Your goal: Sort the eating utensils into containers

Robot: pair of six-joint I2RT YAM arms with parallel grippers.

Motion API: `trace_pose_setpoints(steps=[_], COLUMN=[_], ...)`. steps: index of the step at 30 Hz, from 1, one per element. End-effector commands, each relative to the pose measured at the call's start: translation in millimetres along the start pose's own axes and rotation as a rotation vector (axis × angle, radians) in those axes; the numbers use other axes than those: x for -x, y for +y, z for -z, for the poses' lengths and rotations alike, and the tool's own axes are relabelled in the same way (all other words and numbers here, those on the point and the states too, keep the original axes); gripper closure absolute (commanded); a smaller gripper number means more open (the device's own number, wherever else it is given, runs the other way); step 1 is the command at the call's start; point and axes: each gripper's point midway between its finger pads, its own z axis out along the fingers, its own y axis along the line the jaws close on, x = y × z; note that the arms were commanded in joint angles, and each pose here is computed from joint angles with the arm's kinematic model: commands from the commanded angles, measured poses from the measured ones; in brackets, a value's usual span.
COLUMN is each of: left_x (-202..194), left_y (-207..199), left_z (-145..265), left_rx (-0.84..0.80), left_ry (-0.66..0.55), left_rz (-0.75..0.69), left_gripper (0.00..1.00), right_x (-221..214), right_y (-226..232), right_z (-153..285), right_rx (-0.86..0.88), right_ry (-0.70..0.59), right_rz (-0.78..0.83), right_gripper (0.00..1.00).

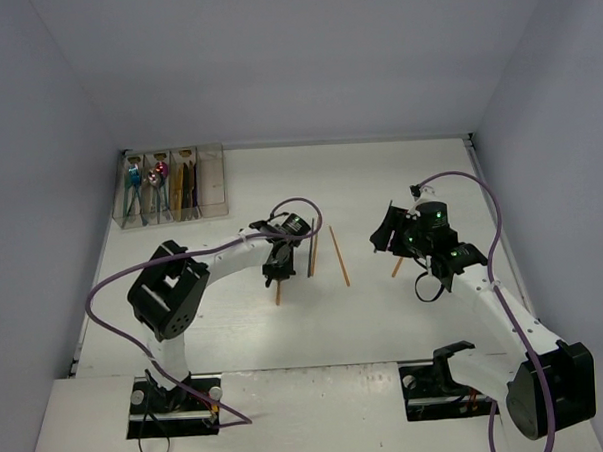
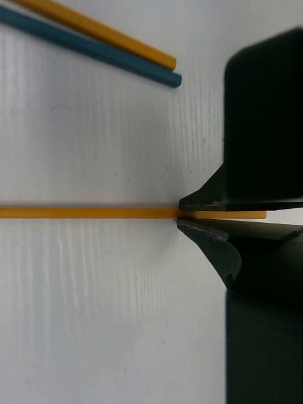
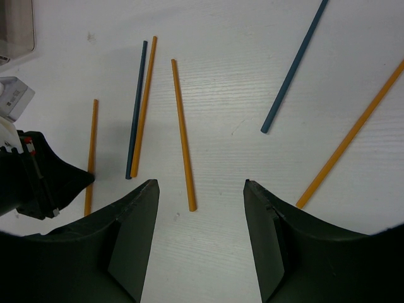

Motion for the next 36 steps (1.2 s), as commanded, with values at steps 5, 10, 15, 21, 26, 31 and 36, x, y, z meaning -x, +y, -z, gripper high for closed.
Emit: trace_pose_setpoints(steps=[5, 10, 15, 21, 26, 31, 36], left_x=[123, 193, 265, 310, 320, 323, 324], left_y=[62, 109, 165, 189, 187, 190, 178], left_z=[91, 108, 83, 48, 19, 20, 66], left_rx=[0.014, 0.058, 0.118, 0.077, 0.045, 0.067, 0.022], left_ry=[-0.317, -0.407, -0.435, -0.444, -0.420, -0.430, -0.493], left_rz=[-0.019, 0.001, 0.056, 0.105, 0.087, 0.090, 0.084], left_gripper=[1.00, 1.00, 1.00, 1.00, 1.00, 0.75, 0.64], right_x=[8, 7, 6, 2, -8, -6, -6], right_y=[-2, -3, -3, -1, -3, 0, -1], right_z=[-3, -5, -3, 0, 1, 3, 4], right_rx=[-0.001, -0.004, 0.001, 0.018, 0.016, 0.029, 0.024], right_ry=[-0.031, -0.025, -0.028, -0.023, 0.015, 0.011, 0.005], right_rz=[0.014, 0.018, 0.014, -0.003, -0.016, -0.020, -0.022], right_gripper=[0.46, 0.47, 0.47, 0.47, 0.47, 0.47, 0.46])
